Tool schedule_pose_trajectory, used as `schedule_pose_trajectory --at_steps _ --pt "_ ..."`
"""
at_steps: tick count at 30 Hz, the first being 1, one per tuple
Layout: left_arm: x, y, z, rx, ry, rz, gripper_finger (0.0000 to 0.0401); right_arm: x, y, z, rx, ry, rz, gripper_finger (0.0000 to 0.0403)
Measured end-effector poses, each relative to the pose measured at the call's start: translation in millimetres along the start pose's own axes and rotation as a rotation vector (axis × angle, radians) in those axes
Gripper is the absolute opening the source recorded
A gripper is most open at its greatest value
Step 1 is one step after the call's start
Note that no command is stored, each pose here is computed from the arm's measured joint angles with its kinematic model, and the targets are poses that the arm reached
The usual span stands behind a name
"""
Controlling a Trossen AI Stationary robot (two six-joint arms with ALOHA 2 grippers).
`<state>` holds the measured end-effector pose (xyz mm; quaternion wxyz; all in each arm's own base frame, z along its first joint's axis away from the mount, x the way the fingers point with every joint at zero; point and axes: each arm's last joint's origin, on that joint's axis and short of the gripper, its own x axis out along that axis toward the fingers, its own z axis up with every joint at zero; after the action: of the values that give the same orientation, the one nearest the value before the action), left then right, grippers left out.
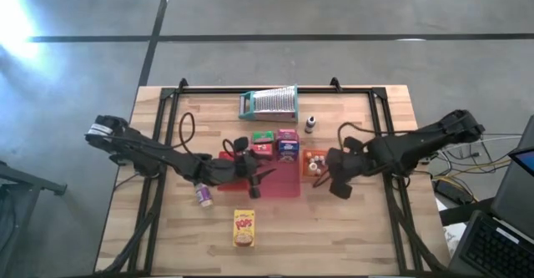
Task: Pick & Place Kitchen Items
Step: Put the small brown food coloring bottle into the orange bin
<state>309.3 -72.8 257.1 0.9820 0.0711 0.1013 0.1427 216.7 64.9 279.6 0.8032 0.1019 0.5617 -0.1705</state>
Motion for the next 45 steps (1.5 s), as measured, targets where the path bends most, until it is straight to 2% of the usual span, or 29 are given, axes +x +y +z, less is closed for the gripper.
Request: schedule_pose_trajectory --at_steps 5,18,28,35,45 --pt "-1 1 2 -0.003 -0.006 0.0 0.0188 26 -16 -6 0.052 0.007 0.073 0.0055" --pt "-2 0 2 -0.004 -0.005 -0.005 0.0186 70 -46 -10 0.128 0.074 0.032 0.0055" --pt "-2 -1 2 -0.007 -0.009 -0.011 0.0186 83 -62 -8 0.154 0.089 0.001 0.0054" --pt "-2 -1 2 -0.008 -0.008 -0.012 0.0186 95 -65 -3 0.126 0.094 -0.006 0.0054" --pt "-2 -1 1 -0.009 -0.005 -0.014 0.0186 116 -65 -2 0.062 0.186 -0.022 0.0054"
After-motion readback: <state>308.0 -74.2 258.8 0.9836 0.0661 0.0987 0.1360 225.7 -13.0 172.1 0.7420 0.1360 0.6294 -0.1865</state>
